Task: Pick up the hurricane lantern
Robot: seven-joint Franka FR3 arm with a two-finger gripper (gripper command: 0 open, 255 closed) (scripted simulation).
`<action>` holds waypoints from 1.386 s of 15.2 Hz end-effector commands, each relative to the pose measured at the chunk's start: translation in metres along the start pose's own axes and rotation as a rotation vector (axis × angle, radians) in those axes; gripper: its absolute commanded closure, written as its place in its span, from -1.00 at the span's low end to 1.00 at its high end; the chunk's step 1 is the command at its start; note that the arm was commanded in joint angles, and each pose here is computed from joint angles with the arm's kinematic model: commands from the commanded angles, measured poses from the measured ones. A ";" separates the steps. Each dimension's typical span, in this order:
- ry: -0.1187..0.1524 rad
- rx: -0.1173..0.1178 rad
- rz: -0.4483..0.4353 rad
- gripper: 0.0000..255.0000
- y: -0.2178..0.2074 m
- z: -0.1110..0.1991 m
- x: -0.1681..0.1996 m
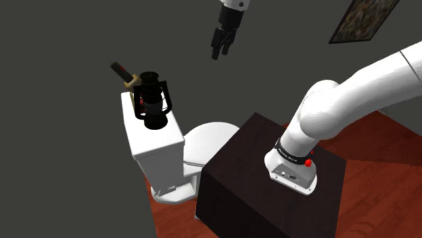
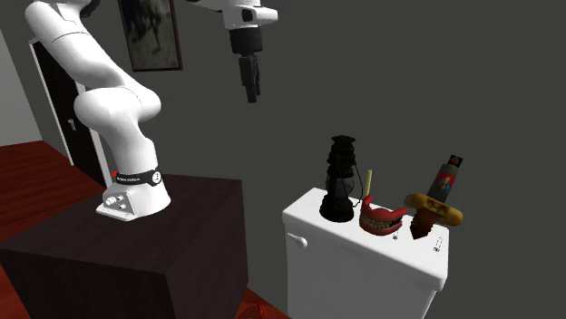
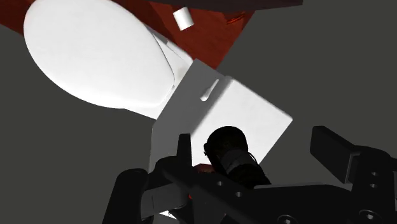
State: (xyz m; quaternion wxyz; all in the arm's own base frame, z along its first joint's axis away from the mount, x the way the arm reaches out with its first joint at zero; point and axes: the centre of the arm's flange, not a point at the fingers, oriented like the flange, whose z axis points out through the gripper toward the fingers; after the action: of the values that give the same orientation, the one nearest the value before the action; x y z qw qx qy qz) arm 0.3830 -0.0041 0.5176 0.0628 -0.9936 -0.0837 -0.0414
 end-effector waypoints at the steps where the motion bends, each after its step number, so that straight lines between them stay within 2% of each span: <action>1: 0.029 0.001 -0.057 -1.00 0.004 0.014 0.019; 10: 0.142 0.011 -0.302 -1.00 -0.010 0.077 0.102; 20: 0.268 0.022 -0.575 -1.00 -0.051 0.137 0.193; 21: 0.273 0.022 -0.586 -1.00 -0.053 0.139 0.197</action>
State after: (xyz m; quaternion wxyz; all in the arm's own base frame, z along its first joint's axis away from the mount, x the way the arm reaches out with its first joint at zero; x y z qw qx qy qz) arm 0.5677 0.0961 0.4090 0.0699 -0.9164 -0.3484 -0.1844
